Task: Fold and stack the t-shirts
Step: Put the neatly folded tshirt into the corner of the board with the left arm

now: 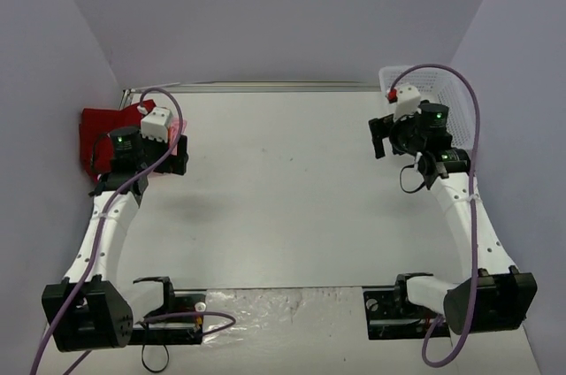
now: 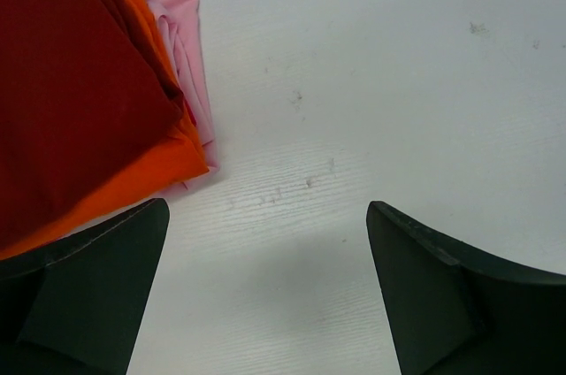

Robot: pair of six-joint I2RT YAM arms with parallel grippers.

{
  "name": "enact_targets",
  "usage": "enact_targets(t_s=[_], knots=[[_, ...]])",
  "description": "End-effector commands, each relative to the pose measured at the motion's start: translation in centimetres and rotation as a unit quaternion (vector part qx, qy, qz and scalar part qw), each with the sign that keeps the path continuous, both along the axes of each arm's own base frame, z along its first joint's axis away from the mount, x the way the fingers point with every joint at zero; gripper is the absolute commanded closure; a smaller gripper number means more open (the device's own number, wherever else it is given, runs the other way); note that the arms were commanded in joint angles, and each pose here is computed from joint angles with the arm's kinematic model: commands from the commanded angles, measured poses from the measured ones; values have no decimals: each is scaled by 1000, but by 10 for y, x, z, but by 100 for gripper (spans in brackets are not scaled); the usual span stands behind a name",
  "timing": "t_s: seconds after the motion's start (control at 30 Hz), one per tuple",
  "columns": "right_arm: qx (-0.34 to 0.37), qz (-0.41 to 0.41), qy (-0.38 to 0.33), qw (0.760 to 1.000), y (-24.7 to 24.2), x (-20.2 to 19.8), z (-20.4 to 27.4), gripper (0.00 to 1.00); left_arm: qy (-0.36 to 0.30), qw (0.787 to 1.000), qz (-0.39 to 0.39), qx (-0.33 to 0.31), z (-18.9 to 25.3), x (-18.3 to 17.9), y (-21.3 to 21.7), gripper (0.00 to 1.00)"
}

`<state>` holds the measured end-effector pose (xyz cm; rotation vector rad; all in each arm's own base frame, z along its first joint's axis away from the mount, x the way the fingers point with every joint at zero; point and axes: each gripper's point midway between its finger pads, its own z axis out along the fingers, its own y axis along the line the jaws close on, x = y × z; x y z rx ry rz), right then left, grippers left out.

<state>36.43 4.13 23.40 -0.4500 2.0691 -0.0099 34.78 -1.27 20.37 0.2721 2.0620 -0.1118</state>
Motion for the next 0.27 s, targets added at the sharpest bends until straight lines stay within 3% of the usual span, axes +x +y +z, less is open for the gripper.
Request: enact_targets(t_s=[0.0, 0.23], knots=[[61, 13, -86, 994, -1, -1, 47, 0, -27, 1000, 0, -2, 10, 8, 2, 6], [88, 3, -88, 992, -2, -3, 40, 0, -25, 1000, 4, 2, 6, 8, 7, 6]])
